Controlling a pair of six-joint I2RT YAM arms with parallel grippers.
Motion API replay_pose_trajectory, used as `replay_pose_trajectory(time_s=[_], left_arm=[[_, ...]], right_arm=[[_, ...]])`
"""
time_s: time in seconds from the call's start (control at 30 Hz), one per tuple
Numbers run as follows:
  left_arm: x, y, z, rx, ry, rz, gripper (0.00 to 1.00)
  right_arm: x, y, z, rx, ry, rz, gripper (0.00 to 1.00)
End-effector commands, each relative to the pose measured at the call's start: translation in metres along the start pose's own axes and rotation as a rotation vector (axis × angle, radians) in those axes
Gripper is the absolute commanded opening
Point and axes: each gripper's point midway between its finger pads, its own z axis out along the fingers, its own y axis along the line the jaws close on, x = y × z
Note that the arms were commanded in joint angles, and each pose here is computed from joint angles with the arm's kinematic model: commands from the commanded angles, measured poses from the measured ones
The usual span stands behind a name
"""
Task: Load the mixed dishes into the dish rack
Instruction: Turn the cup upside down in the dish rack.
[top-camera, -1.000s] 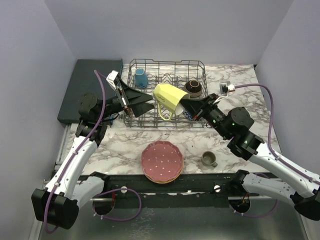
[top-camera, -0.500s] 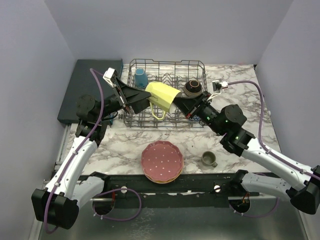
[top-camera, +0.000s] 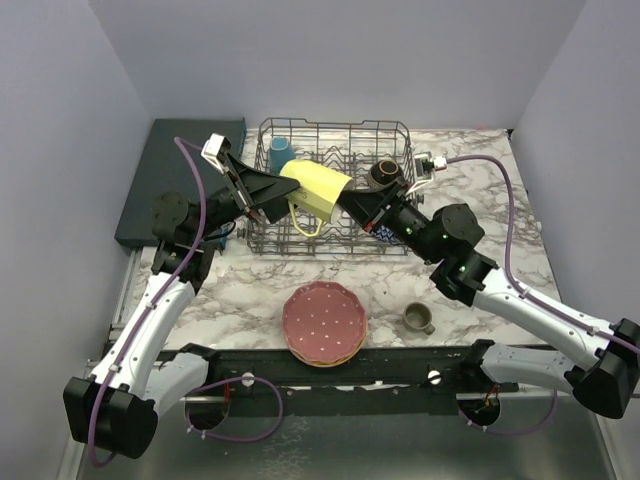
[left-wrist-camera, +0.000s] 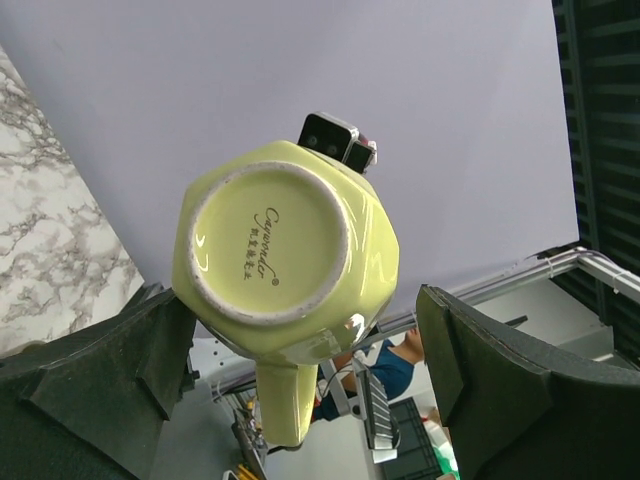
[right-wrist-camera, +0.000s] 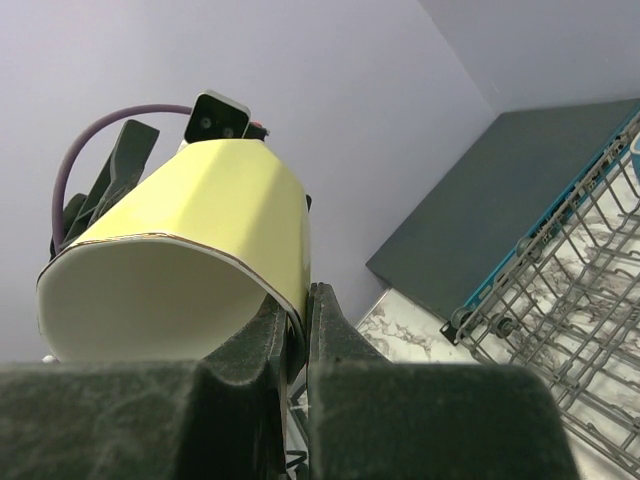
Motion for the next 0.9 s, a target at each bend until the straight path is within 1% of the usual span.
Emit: replay_pose_trajectory(time_s=[0.0, 0.53, 0.87], left_arm=[[-0.005, -0.009, -0.001, 0.039, -0.051, 0.051, 0.99], [-0.015, -0.019, -0.002, 0.063, -0.126, 0.086, 0.99], [-0.015, -0.019, -0.005, 0.065, -0.142, 0.09, 0.99]], right_arm=[[-0.043, 0.051, 0.002, -0.163, -0.123, 0.037, 0.0], [-0.033, 0.047, 0.015, -0.155, -0.114, 0.099, 0.01], [-0.025, 0.052, 0.026, -0.169, -0.096, 0.117, 0.0]])
